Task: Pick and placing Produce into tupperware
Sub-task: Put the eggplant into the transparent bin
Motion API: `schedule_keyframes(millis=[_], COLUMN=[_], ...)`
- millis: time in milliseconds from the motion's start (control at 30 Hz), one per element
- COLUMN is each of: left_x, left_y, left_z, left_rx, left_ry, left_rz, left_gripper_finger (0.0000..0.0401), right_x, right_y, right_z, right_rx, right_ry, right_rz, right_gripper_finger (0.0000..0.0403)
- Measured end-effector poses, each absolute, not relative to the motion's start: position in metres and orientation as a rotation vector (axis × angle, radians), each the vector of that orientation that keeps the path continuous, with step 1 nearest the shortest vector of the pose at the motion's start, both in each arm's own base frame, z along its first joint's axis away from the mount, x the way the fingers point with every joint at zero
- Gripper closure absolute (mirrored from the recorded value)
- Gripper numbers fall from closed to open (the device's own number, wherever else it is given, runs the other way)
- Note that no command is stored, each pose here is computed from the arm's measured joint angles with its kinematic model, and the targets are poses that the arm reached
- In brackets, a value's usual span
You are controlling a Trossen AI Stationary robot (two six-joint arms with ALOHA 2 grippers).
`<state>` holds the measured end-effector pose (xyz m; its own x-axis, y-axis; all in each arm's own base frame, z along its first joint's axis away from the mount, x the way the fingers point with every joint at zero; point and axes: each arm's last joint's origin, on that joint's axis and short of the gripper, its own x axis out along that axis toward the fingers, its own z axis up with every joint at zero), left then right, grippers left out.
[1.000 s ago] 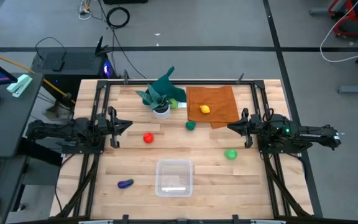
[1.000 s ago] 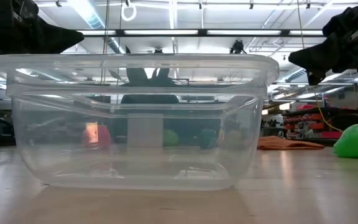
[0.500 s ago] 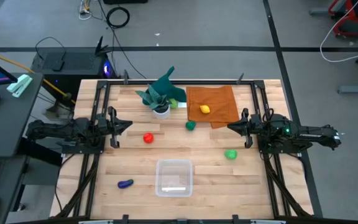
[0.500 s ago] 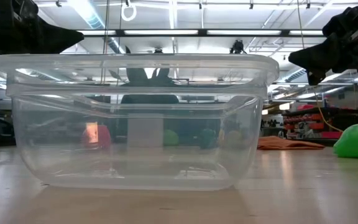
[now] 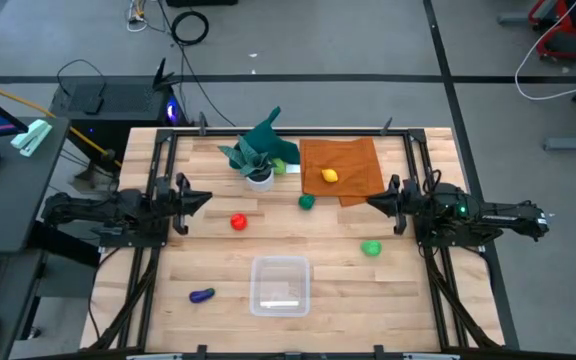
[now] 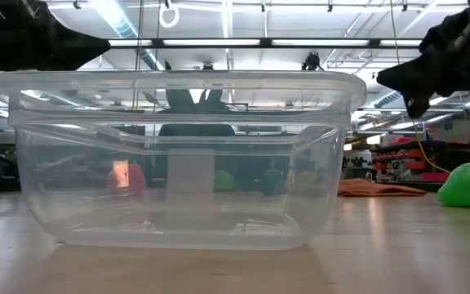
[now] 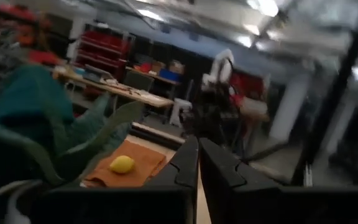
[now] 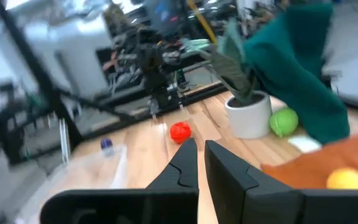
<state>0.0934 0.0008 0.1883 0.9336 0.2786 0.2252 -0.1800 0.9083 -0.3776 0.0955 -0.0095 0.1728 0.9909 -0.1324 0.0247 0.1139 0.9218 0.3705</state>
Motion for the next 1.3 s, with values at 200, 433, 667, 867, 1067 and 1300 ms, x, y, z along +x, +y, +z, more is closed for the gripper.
schedule_keyframes(millis=[200, 433, 667, 867, 1067, 1300], left_x=[0.088, 0.086, 0.086, 0.086, 0.086, 0.086], left_y=[0.009, 0.012, 0.012, 0.012, 0.012, 0.012], left_z=[0.193, 0.194, 0.192, 0.193, 0.193, 0.194], left_rx=[-0.575, -0.587, -0.535, -0.534, -0.536, -0.537], left_ry=[-0.428, -0.460, -0.431, -0.434, -0.437, -0.444], left_rz=[0.514, 0.623, 0.639, 0.638, 0.632, 0.636], left_gripper_finger=[0.0390, 0.0376, 0.0381, 0.0383, 0.0373, 0.0371], right_x=[0.094, 0.091, 0.090, 0.090, 0.090, 0.091], right_y=[-0.014, -0.021, -0.022, -0.022, -0.022, -0.021], right_z=[0.177, 0.179, 0.179, 0.179, 0.179, 0.179], right_rx=[0.597, 0.853, 0.869, 0.960, 0.965, 0.982], right_ry=[-0.159, -0.325, -0.348, -0.366, -0.366, -0.360], right_rz=[-0.259, -0.472, -0.511, -0.502, -0.502, -0.479], right_gripper_finger=[0.0403, 0.0403, 0.0403, 0.0403, 0.0403, 0.0403])
